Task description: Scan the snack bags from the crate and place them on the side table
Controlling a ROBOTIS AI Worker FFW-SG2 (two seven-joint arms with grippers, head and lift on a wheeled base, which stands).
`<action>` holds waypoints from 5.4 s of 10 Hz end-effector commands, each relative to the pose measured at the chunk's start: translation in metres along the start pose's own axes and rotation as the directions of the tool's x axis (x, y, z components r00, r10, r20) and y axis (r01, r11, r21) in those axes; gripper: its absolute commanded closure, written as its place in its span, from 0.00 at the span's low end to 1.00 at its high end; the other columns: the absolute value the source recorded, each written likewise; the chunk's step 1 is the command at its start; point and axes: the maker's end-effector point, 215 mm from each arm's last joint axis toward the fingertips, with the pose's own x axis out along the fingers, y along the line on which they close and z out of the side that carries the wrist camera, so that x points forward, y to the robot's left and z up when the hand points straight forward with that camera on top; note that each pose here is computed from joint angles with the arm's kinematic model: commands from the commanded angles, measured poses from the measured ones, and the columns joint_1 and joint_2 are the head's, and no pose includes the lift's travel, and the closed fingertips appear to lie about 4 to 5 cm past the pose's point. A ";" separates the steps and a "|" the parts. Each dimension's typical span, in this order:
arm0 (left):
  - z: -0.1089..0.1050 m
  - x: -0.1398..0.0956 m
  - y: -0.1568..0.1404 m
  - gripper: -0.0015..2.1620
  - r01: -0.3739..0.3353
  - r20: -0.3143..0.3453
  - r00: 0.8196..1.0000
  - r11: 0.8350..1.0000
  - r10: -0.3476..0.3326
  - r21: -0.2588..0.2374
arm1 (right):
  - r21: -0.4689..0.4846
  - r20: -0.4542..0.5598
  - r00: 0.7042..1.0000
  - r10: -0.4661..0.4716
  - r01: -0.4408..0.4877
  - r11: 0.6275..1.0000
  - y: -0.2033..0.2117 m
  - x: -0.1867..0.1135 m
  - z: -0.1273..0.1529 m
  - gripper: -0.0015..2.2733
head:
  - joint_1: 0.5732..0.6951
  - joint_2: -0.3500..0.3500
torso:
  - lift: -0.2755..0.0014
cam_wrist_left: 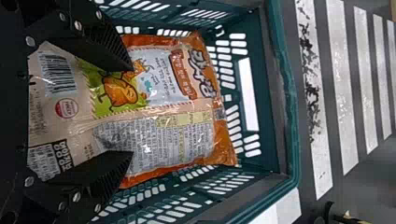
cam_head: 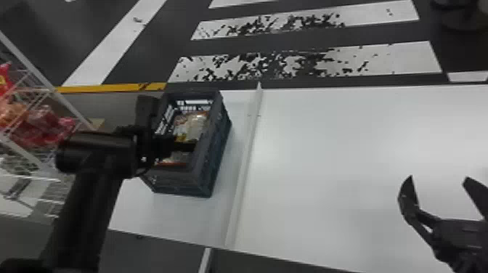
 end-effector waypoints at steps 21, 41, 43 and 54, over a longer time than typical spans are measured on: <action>0.073 -0.168 -0.011 0.98 0.231 0.397 0.908 0.949 -0.132 -0.213 | 0.014 -0.010 1.000 0.006 -0.006 1.000 0.007 0.000 -0.004 0.04 | 1.00 0.96 | 0.70; 0.028 -0.054 -0.442 0.30 0.517 0.411 0.805 0.845 -0.427 -0.134 | 0.036 0.026 0.999 -0.023 0.023 0.999 -0.008 -0.007 0.007 0.04 | 1.00 0.16 | 0.70; 0.028 -0.052 -0.440 0.00 0.512 0.410 0.810 0.846 -0.419 -0.147 | 0.036 0.025 0.999 -0.023 0.023 0.999 -0.008 -0.008 0.007 0.04 | 1.00 0.14 | 0.70; 0.052 -0.106 -0.248 0.02 0.223 0.589 0.804 0.961 -0.086 -0.164 | 0.040 0.063 0.998 0.004 -0.007 0.999 -0.002 0.002 0.023 0.18 | 1.00 0.41 | 0.70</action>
